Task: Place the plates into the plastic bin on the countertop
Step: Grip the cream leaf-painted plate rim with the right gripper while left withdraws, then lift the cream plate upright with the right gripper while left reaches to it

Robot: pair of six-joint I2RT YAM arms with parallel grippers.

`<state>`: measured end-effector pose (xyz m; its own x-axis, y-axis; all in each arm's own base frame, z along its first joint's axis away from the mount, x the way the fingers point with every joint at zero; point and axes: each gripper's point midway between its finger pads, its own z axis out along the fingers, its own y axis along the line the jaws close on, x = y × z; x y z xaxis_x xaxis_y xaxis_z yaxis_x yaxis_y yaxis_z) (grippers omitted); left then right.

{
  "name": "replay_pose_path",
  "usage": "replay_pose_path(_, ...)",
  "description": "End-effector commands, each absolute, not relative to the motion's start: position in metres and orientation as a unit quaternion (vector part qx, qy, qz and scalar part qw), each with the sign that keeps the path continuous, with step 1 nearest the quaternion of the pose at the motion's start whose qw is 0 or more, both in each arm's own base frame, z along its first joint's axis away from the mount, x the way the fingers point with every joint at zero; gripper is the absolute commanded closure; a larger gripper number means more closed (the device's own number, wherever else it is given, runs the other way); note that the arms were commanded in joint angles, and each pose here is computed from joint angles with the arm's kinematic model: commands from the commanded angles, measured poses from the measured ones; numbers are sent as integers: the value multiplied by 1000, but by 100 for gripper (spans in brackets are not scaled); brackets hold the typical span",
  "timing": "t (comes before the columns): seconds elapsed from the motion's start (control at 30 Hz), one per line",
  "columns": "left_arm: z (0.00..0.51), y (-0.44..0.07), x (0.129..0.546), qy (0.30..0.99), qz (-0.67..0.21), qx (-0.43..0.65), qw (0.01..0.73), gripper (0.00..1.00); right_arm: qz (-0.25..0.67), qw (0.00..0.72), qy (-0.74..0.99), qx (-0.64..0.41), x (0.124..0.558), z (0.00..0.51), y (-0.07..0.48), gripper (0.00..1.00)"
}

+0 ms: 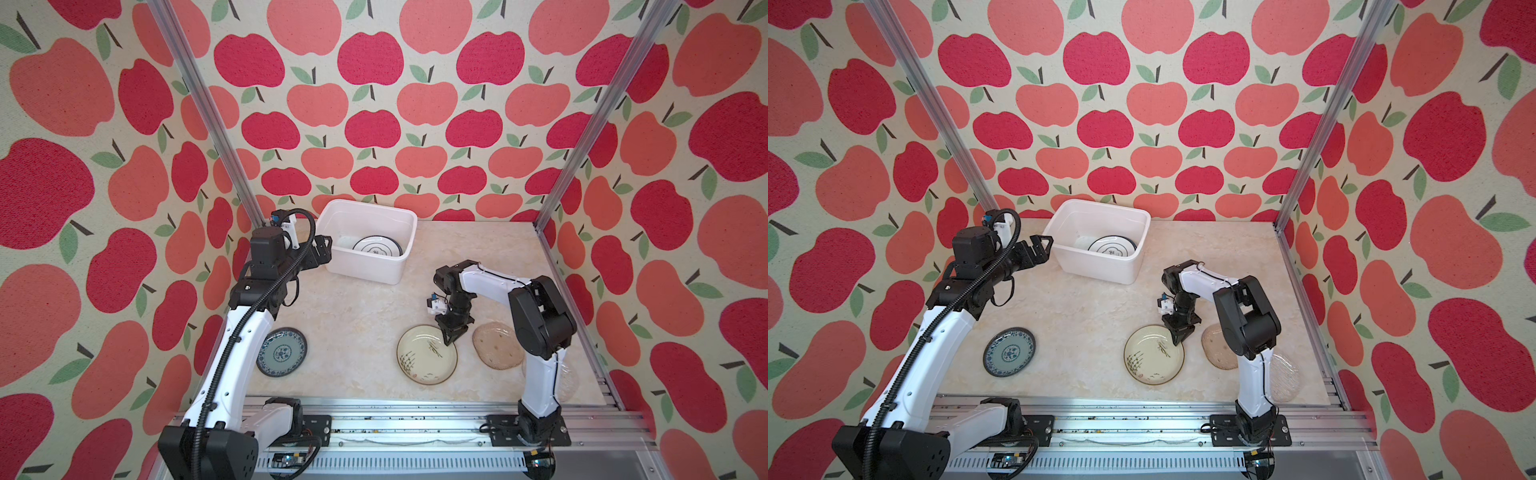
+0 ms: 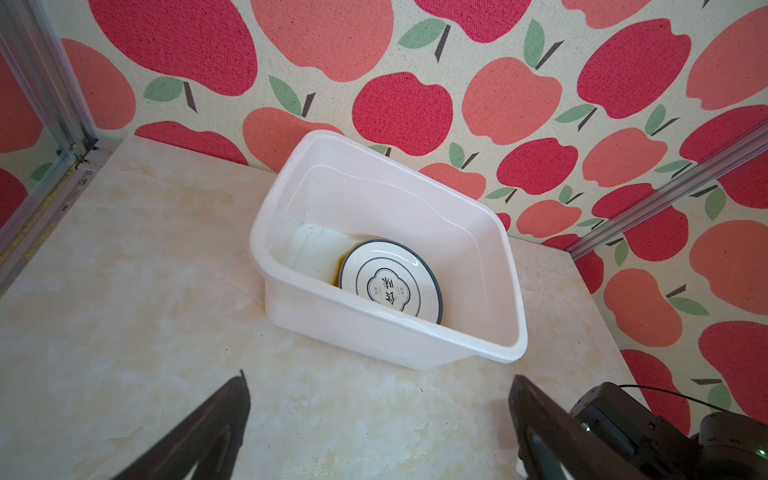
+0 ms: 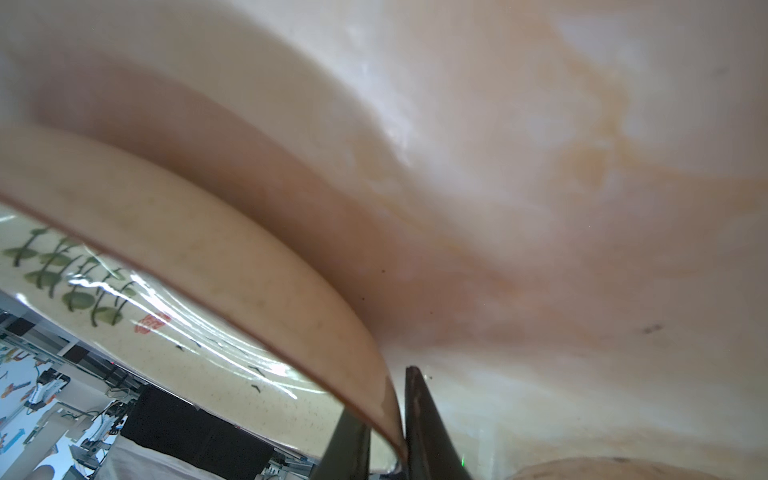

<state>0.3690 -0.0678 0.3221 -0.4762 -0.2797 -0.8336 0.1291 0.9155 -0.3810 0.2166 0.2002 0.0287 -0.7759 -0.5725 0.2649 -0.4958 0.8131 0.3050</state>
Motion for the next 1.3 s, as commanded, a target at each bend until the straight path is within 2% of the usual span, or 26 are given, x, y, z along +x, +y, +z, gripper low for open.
replay_pose_path(0.0, 335, -83, 365, 833, -225, -21, 505, 1, -121, 149, -956, 222, 241, 21, 200, 84)
replay_pose_path(0.13, 323, -104, 357, 851, -248, 19, 463, 1, -139, 131, -965, 179, 254, 27, 196, 86)
replay_pose_path(0.37, 275, -158, 321, 899, -285, 120, 310, 1, -156, 110, -975, 114, 268, 28, 188, 86)
replay_pose_path(0.47, 255, -173, 307, 905, -301, 129, 271, 1, -158, 112, -976, 94, 271, 27, 188, 87)
replay_pose_path(0.77, 208, -187, 295, 910, -346, 71, 220, 1, -201, 81, -976, 6, 288, 31, 204, 87)
replay_pose_path(1.07, 152, -195, 291, 910, -371, 27, 181, 1, -245, 70, -966, 33, 301, 45, 238, 86)
replay_pose_path(1.2, 126, -203, 295, 905, -393, 9, 164, 0, -271, 85, -957, 57, 290, 46, 254, 81)
replay_pose_path(1.27, 114, -206, 298, 904, -400, 7, 155, 2, -281, 90, -953, 62, 285, 45, 259, 75)
